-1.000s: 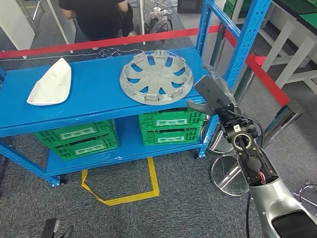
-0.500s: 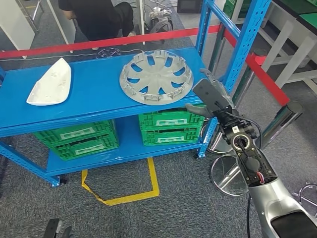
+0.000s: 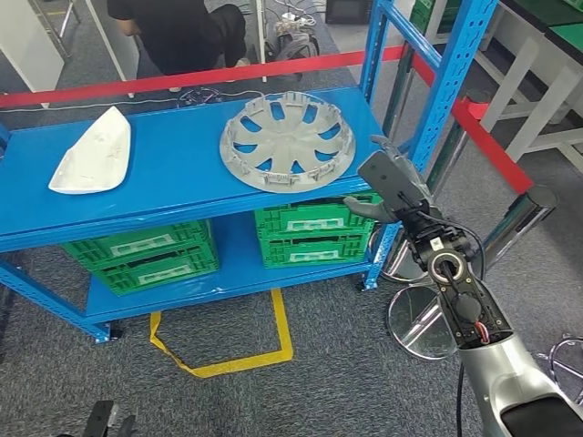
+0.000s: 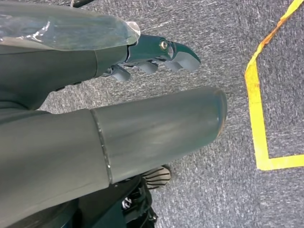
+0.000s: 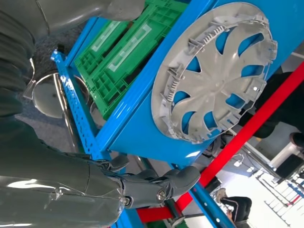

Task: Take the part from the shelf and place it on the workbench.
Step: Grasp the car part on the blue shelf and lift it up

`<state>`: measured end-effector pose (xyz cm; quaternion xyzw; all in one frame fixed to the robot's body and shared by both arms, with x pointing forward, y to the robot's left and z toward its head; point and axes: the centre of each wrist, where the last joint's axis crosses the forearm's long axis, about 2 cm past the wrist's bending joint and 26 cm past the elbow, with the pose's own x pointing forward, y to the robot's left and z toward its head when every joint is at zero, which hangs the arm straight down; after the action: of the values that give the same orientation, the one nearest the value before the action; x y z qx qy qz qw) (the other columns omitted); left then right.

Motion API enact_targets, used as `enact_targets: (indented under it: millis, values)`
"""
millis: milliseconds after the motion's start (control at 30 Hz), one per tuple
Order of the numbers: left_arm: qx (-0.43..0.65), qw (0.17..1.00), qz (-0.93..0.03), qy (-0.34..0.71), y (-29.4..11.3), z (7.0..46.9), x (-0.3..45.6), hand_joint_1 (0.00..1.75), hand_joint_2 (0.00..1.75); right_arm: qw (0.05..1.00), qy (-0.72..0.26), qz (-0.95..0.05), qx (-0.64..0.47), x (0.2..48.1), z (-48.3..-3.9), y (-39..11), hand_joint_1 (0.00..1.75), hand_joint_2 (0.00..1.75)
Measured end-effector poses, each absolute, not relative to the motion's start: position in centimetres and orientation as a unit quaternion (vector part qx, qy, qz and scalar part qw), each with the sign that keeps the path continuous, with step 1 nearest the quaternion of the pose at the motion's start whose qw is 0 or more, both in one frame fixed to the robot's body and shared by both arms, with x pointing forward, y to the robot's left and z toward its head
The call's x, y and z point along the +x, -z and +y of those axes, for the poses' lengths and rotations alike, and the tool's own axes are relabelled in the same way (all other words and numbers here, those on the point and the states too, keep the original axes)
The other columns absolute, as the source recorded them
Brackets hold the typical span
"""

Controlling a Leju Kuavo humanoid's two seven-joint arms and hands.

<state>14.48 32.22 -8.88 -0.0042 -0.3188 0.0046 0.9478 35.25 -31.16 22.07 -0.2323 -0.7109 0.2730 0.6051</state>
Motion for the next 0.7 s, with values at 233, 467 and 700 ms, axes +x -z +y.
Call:
enact_targets:
  millis: [233,467,700]
  values:
    - [-0.004,0.948,-0.318,0.003,8.87,32.11,14.53,0.00,0.00,0.607,-0.270,-0.710,-0.236,35.06,-31.45,-21.99,0.00,1.75]
    - [-0.002,0.950,-0.311,0.004,8.86,32.03,14.57,0.00,0.00,0.608,-0.274,-0.708,-0.233,34.79,-31.62,-22.01,0.00,1.75]
    - [-0.007,0.951,-0.309,0.005,8.78,32.00,14.84,0.00,0.00,0.601,-0.296,-0.699,-0.250,35.01,-31.63,-22.56,0.00,1.75]
